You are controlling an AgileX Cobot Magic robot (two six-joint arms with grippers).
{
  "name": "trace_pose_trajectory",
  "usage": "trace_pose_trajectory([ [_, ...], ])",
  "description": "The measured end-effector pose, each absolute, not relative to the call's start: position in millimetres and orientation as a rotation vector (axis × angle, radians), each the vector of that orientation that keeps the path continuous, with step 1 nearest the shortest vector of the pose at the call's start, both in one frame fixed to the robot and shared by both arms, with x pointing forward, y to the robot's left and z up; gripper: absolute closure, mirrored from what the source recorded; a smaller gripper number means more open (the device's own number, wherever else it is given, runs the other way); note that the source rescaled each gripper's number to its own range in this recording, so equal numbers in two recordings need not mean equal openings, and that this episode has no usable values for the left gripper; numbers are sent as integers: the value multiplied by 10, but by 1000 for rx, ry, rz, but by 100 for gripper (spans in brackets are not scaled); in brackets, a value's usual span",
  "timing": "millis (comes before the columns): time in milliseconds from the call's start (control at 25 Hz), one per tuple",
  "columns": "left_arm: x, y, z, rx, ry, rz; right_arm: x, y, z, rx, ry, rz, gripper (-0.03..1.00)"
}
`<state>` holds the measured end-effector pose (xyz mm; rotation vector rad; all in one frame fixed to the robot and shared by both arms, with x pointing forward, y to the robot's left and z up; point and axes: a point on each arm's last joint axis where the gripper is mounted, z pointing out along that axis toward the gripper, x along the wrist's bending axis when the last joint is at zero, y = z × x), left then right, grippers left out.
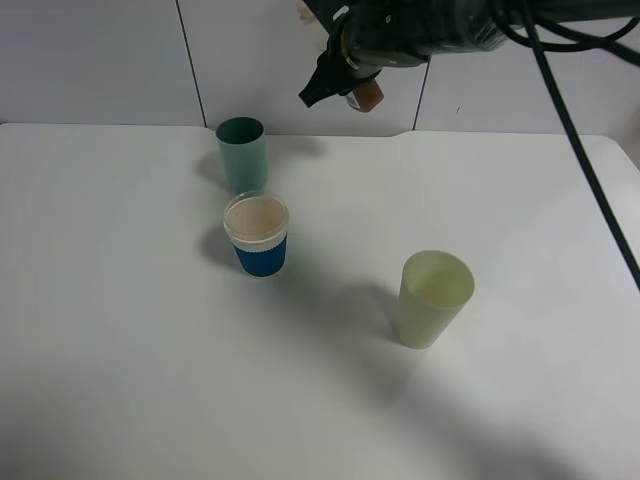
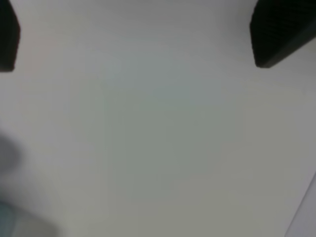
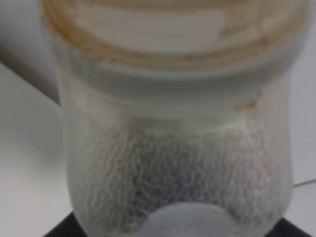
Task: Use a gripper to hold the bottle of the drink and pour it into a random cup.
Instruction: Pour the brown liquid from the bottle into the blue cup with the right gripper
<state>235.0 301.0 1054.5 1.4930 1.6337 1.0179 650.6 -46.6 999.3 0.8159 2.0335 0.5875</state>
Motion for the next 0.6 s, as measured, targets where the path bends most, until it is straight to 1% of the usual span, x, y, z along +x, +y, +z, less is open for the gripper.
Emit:
trace_pose_trajectory([
  [280,2350,3010,10545,1493,1634,1018,6586,-372,9787,745,2099,413,94],
  [600,2350,3010,10545,1493,1634,1018,6514,-249,9747,696,2123,393,94],
])
